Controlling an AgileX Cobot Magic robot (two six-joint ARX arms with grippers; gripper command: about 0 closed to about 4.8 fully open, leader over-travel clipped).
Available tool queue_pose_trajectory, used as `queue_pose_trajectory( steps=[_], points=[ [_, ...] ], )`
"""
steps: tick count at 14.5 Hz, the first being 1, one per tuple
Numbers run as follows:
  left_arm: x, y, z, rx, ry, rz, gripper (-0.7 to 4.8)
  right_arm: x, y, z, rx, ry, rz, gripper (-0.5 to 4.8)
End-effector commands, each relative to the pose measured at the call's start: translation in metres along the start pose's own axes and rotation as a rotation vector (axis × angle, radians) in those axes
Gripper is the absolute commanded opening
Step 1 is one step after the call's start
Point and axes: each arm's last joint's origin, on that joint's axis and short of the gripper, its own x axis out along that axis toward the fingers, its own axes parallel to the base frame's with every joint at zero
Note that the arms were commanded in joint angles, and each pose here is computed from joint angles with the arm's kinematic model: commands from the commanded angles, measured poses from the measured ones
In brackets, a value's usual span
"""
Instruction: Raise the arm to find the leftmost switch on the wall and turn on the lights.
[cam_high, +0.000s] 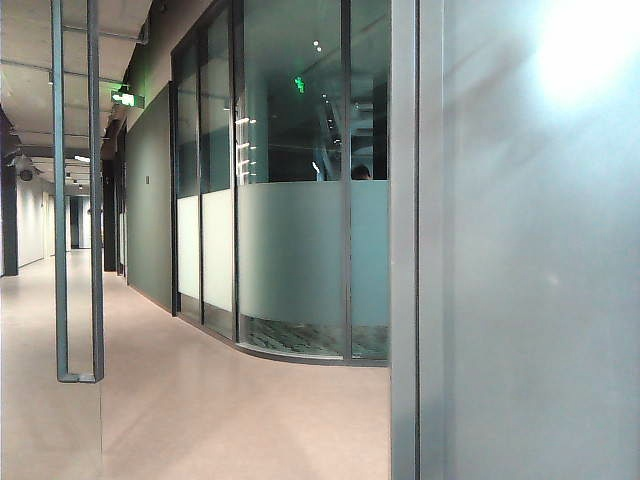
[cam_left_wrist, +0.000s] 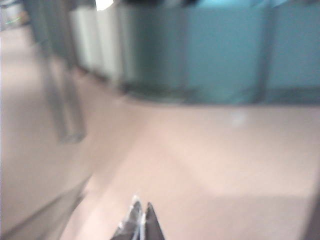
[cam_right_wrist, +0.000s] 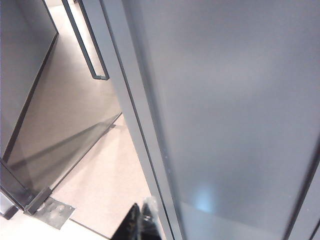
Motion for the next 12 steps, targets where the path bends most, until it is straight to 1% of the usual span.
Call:
queue_pose_trajectory(
  steps=[1, 4, 7, 9, 12],
  points=[
    [0.022, -0.002, -0.032, -0.006, -0.048, -0.05, -0.05, -0.001, 0.0, 0.002, -0.005, -0.016, 0.002, -0.01],
    [0.032, -0.001, -0.054, -0.008, -0.061, -0.028, -0.05, -0.001, 0.0, 0.002, -0.005, -0.016, 0.002, -0.01],
    [0.039, -0.001, -0.076, -0.007, -0.041, -0.004, -0.05, -0.001, 0.0, 0.002, -0.004, -0.016, 0.002, -0.01],
    [0.041, -0.001, -0.087, -0.025, -0.027, -0.002, -0.05, -0.001, 0.0, 0.002, -0.005, -0.016, 0.002, -0.01],
    [0.042, -0.001, -0.089, -0.02, -0.031, -0.002, -0.05, -0.001, 0.0, 0.002, -0.005, -0.016, 0.002, -0.01]
  ],
)
